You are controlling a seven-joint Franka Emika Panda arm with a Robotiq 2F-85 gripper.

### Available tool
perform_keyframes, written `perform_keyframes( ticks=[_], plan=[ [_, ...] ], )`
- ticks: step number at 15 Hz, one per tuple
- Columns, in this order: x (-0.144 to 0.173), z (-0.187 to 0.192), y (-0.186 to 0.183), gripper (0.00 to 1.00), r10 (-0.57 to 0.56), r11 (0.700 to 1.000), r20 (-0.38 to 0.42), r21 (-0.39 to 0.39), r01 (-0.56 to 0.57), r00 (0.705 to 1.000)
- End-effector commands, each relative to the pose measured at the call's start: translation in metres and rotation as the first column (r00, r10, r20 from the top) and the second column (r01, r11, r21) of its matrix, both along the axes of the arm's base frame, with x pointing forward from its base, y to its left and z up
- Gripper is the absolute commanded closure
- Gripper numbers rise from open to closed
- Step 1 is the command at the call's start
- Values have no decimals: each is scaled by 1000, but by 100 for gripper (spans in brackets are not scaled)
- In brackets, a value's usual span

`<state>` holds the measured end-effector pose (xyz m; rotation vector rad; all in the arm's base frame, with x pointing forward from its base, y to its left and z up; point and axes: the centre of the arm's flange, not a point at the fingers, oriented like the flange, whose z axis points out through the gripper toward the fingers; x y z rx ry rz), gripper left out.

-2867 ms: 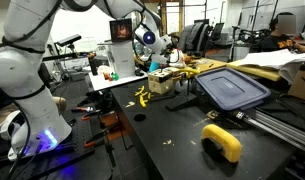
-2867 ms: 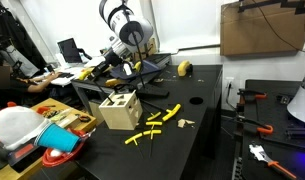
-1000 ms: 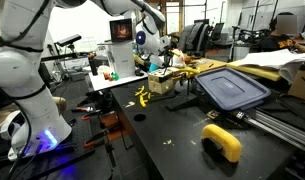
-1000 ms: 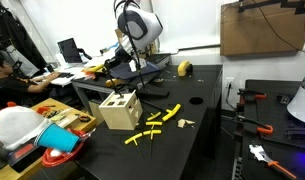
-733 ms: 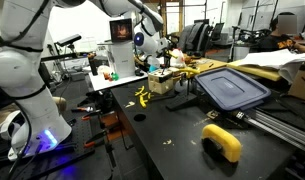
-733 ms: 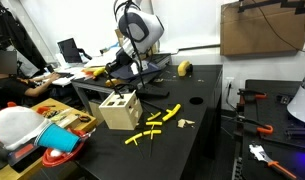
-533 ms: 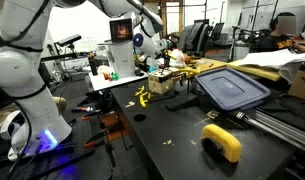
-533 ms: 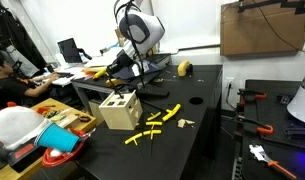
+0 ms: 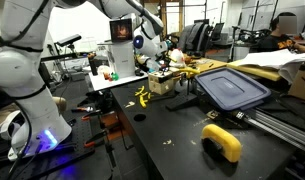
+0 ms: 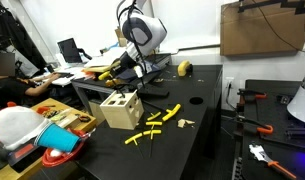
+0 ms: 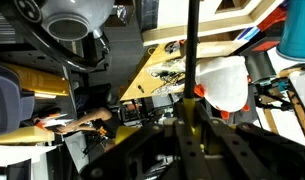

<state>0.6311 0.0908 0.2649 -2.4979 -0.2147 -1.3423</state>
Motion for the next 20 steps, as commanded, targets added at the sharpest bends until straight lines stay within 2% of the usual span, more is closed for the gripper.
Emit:
perform_keyframes(
  ticks=[1,7,12,13,15,20],
  plan=[
    [-5,-8,3,97,10,1000,18,-30,-9,1000],
    [-4,-43,22,97,30,998,-27,-61,-32,999],
    [-11,-45,31,97,37,996,-27,-77,-39,999],
    [-13,-42,31,62,34,996,-27,-78,-36,999],
    [-14,-37,31,55,28,996,-16,-85,-29,999],
    [-16,-28,32,18,16,994,-4,-107,-17,1000]
  ],
)
